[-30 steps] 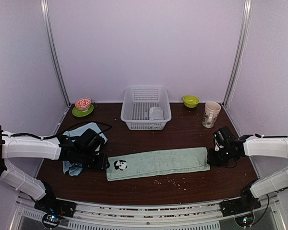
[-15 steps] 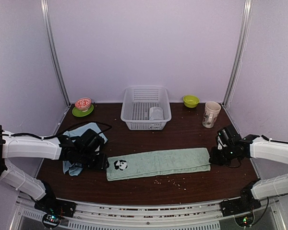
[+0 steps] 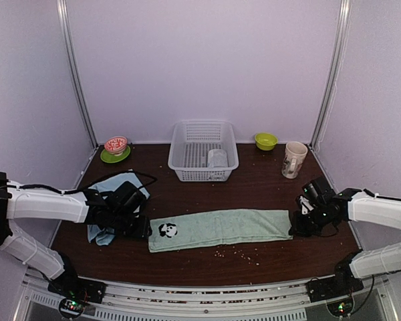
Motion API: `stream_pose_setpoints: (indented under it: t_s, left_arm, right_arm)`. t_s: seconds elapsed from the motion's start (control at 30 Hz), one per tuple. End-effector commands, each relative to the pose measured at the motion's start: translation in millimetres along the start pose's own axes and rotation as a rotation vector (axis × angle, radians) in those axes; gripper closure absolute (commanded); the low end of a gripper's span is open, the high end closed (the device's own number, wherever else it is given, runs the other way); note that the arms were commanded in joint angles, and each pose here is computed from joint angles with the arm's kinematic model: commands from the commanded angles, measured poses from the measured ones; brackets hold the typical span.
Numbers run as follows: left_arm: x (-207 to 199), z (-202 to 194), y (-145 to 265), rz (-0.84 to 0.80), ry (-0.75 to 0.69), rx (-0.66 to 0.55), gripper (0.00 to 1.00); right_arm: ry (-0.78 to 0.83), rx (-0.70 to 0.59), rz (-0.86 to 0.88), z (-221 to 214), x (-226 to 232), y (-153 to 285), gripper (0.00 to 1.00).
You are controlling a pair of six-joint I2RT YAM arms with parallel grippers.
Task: Roll the towels
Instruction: Move the towel to the center of the board.
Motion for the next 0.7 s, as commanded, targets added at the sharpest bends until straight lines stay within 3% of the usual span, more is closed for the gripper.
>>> stream_pose_setpoints:
  t_s: [0.0,0.47,0.67]
  left_arm:
    - [-5,6,3,-0.009,-0.006,-0.022,0.54]
    - [-8,-1,23,-0.106,0.035,0.021,0.50]
    - [-8,-10,11,-0.112,0.041,0.076,0.50]
  right_arm:
    - [0.013,0.021,-0.023,-6,-6,6,1.00]
    - [-0.038,0.003,-0.089,-6,-15,-8,1.00]
    - [-0.031,-0.002,-0.088,-5,-15,-8,1.00]
Point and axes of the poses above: each gripper's point midway between its finger pads, its own y axis back along the fingers, its own x axis along the line the jaws close on, z = x × y, the point moved 8 cm from there along y, back along the fingers, and after that the axes turned 2 degrees about -y, right-handed, at the moved point
